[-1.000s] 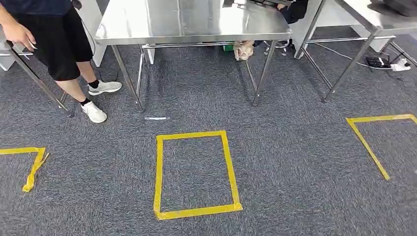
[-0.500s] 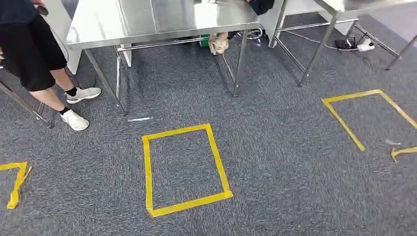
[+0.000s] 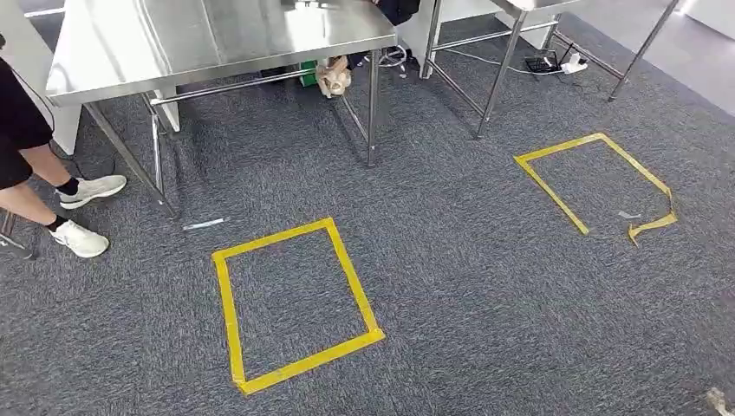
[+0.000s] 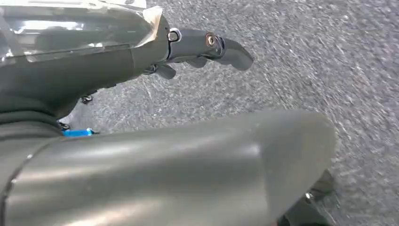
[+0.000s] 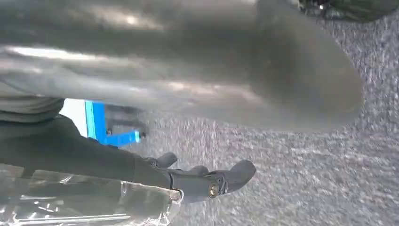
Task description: Take the parts from the cabinet and place them on the table.
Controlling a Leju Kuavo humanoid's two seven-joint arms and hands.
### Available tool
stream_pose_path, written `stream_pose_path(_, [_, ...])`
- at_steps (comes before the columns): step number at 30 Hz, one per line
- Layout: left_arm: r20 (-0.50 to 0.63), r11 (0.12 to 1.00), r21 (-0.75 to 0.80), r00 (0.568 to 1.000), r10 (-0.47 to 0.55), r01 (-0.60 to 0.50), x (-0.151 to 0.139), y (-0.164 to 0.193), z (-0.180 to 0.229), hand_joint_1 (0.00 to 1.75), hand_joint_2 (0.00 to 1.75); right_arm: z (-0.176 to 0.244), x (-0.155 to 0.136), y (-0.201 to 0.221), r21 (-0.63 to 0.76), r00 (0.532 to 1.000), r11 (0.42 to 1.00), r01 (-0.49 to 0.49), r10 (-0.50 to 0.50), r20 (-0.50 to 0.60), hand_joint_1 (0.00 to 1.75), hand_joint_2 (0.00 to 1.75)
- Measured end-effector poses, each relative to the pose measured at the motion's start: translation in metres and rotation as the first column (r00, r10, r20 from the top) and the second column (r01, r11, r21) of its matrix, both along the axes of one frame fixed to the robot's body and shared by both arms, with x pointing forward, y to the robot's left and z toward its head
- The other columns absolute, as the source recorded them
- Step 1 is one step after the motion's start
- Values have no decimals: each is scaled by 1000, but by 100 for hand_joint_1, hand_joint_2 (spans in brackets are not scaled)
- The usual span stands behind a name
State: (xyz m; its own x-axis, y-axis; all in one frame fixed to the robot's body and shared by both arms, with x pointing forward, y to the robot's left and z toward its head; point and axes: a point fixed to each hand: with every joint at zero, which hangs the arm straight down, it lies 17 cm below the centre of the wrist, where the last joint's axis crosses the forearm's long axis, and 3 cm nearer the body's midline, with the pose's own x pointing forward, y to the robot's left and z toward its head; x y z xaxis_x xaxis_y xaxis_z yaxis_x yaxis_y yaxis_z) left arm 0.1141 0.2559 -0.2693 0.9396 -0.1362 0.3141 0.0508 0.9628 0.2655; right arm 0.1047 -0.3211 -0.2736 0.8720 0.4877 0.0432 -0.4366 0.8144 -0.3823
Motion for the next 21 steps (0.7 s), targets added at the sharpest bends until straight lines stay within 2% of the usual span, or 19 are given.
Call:
stream_pose_path(9, [-4, 1000, -4, 1000, -2, 2, -2, -2, 0, 0, 0, -1, -8, -1, 2, 1000, 1000, 19, -19, -11, 0, 0])
stream_pose_path(21, [-5, 1000, -3, 1000, -14, 14, 0, -2, 0, 0, 0, -1, -4, 2, 13, 1000, 1000, 20, -20, -6, 0, 0])
